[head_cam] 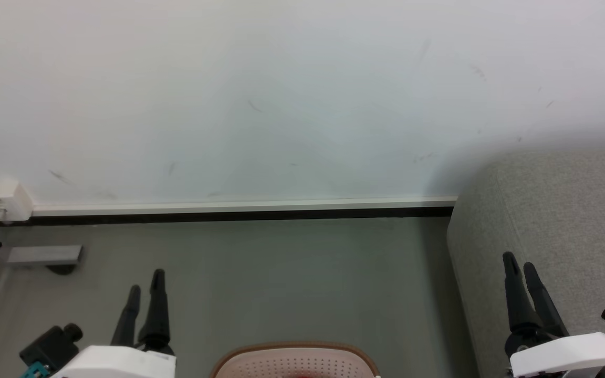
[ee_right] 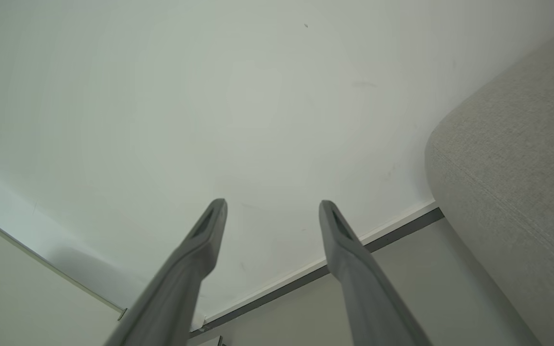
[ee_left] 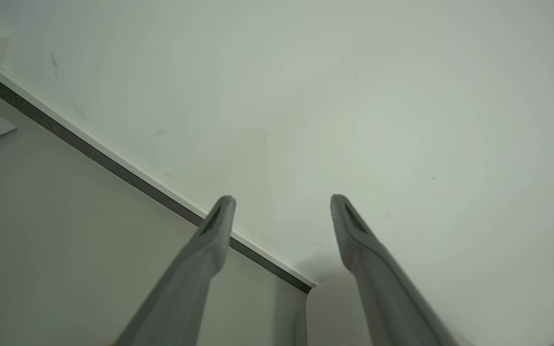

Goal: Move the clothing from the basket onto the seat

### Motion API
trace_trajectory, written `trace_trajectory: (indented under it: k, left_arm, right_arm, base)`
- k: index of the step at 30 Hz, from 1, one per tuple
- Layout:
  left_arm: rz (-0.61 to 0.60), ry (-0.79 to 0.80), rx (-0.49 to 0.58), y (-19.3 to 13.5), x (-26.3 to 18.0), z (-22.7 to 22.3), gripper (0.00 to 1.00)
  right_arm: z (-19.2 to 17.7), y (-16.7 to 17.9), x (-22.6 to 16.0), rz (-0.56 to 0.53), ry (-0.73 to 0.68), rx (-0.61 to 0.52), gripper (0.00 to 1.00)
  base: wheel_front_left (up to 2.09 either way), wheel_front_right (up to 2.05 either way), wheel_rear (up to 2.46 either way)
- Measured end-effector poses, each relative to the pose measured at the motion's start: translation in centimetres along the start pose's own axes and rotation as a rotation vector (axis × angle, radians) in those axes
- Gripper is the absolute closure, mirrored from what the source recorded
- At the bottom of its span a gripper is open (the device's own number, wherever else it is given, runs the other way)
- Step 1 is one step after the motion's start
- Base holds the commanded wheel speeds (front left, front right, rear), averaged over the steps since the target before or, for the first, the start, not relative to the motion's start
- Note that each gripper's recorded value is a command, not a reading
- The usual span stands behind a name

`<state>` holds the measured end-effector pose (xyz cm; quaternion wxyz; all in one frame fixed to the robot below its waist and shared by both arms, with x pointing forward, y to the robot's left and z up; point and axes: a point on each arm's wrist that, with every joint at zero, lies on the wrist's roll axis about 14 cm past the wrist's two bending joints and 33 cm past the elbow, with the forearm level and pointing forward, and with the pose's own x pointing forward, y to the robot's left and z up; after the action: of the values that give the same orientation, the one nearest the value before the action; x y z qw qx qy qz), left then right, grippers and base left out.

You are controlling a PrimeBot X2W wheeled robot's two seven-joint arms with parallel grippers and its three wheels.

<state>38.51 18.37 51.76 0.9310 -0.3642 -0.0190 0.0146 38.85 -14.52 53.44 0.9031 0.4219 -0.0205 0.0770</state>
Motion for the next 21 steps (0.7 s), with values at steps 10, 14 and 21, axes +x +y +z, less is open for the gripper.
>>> trace_trajectory:
  k: [10, 14, 21]
  left_arm:
    - [-0.011, -0.009, 0.179, -0.6, 0.0, -0.3, 0.00]
    - [-0.019, -0.013, 0.240, -0.9, 0.0, -0.3, 0.00]
    - [-0.022, -0.029, 0.322, -1.2, -0.1, -0.2, 0.00]
  right_arm:
    - [-0.7, 1.4, 0.2, 0.060, 0.019, -0.173, 0.00]
    - [-0.6, 1.8, 0.2, 0.077, 0.012, -0.223, 0.00]
    - [-0.1, 1.6, 0.2, 0.072, -0.012, -0.302, 0.00]
  base:
    - [0.00, 0.00, 0.00]
    - [0.00, 0.00, 0.00]
    - [0.00, 0.00, 0.00]
